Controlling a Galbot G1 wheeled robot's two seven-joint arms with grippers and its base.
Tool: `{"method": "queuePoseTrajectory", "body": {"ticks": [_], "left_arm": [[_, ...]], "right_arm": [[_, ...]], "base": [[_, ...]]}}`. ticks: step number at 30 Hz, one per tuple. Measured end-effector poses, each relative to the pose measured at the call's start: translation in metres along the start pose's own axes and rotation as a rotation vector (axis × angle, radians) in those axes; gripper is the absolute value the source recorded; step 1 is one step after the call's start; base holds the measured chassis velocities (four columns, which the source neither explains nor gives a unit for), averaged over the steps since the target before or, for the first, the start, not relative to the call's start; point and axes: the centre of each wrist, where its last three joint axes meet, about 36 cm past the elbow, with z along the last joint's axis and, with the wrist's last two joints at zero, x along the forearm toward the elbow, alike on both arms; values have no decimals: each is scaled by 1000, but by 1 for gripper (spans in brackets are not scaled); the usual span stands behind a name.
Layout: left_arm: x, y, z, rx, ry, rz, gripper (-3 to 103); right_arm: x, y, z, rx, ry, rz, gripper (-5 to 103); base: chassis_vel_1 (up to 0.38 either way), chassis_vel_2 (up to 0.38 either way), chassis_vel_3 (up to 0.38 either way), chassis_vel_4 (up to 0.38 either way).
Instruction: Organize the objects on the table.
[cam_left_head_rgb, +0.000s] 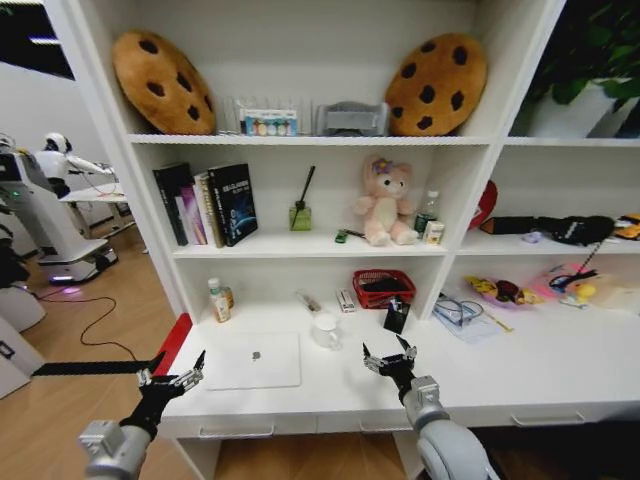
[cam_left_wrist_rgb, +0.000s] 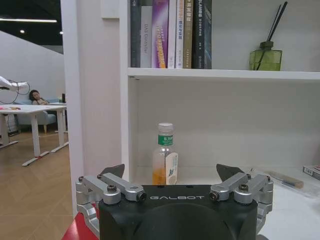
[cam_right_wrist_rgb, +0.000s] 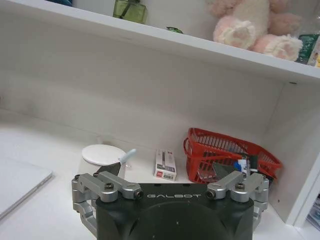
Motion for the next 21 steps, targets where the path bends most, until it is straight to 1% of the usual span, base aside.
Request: {"method": "queuePoseTrajectory", "body": {"ticks": [3, 12, 16, 21], "left_arm": [[0, 0, 0, 0, 0, 0, 100], [0, 0, 0, 0, 0, 1, 100], [0, 0, 0, 0, 0, 1, 100], [0, 0, 0, 0, 0, 1, 100]], "right_arm": [[1, -3, 2, -12, -9, 23, 100], [9, -2, -1, -29, 3, 15, 100], [10, -1, -2, -30, 7, 11, 100], [10, -2, -3, -33, 9, 8, 100]], "base": [[0, 0, 0, 0], [-19, -65, 10, 49], [112, -76, -116, 80], [182, -133, -161, 158]]}}
